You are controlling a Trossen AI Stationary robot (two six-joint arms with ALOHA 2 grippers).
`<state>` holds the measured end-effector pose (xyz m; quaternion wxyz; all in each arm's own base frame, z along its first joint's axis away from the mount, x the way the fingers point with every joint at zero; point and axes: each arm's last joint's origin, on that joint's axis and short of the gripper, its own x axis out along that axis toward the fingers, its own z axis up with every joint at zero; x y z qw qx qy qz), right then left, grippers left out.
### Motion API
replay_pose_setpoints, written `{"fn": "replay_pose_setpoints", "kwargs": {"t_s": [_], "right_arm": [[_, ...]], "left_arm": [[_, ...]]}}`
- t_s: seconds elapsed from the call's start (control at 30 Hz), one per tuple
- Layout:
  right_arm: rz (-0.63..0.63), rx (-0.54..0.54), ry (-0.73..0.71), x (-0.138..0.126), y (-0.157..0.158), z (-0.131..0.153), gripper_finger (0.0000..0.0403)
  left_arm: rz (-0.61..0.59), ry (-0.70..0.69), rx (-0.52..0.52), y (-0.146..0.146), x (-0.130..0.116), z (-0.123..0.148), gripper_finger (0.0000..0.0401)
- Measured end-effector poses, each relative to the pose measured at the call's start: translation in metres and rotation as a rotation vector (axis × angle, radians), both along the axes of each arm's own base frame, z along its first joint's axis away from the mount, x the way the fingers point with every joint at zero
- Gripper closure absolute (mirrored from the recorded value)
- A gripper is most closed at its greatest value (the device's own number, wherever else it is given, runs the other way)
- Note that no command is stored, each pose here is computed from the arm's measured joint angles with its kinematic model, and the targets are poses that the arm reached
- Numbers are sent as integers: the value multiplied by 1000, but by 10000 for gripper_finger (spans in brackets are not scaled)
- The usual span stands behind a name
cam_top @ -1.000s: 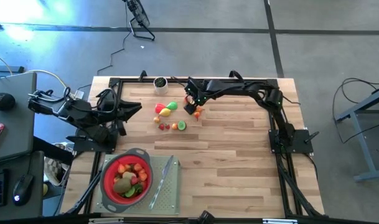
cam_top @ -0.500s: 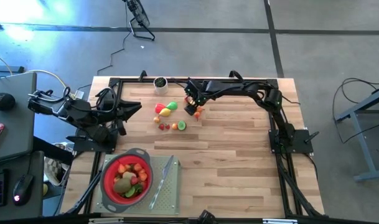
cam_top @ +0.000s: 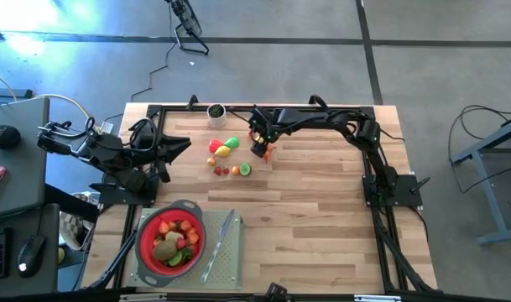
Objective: Pick & Place Fruit
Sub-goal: Put the lemon into the red strainer bowl on the shelf
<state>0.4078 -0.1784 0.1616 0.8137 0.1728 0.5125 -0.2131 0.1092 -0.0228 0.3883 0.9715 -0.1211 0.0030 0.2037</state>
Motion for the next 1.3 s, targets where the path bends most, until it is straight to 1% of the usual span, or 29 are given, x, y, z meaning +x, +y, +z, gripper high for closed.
{"fn": "replay_pose_setpoints", "kwargs": {"t_s": [0.17,0.4,0.53,0.73,0.87,0.97,1.13,1.3], "right_arm": [[27,-7,4,0,0,0,106],[52,10,-2,-1,-2,0,154],[52,8,-3,-1,-2,1,191],[54,9,-5,-1,-1,2,257],[83,33,0,-2,0,1,303],[99,62,32,-6,3,1,334],[103,74,69,-12,8,10,358],[95,45,46,-18,10,33,369]], "left_arm": [[0,0,0,0,0,0,350],[0,0,0,0,0,0,350],[0,0,0,0,0,0,350],[0,0,0,0,0,0,350],[0,1,0,0,0,0,350],[0,1,0,0,0,0,350],[0,3,1,0,0,0,350],[0,16,6,0,0,-2,350]]}}
